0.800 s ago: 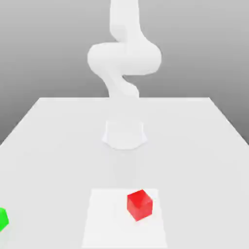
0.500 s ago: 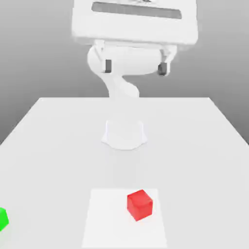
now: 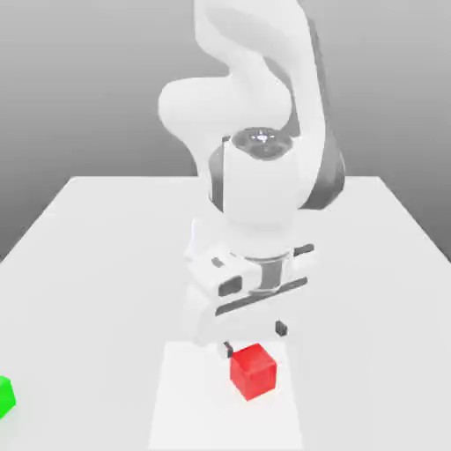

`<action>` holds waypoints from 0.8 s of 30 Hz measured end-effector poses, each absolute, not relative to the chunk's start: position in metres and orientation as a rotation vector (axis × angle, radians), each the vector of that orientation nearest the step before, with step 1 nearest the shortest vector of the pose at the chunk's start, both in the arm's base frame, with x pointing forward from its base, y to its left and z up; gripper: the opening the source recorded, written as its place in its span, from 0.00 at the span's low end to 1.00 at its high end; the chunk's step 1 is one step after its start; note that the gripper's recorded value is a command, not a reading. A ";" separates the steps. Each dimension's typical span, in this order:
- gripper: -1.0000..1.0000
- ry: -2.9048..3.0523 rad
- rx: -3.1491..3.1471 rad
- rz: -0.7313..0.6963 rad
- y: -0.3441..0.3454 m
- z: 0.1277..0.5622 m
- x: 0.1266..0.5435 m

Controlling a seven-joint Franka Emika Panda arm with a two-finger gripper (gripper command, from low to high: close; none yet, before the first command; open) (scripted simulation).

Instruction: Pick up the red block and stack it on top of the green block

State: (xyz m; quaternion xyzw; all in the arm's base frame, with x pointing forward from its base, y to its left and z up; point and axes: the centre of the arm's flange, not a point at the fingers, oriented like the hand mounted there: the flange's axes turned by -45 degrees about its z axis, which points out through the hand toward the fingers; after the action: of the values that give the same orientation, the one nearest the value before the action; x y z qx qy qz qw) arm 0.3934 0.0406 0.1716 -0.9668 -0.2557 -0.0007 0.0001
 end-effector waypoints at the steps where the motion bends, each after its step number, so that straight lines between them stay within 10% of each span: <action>1: 0.50 -0.804 -3.037 -0.001 0.041 0.161 0.393; 2: 0.50 -0.804 -3.037 -0.001 0.040 0.151 0.392; 3: 0.00 -0.804 -3.037 0.000 0.040 0.145 0.392; 16: 0.00 -0.801 -3.037 0.001 0.040 0.201 0.392; 24: 0.00 0.286 -3.109 0.010 -0.110 0.222 0.448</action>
State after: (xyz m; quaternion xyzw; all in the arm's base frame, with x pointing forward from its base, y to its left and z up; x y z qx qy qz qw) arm 0.4478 -0.1101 0.2220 -0.9957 0.0918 0.0034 0.0099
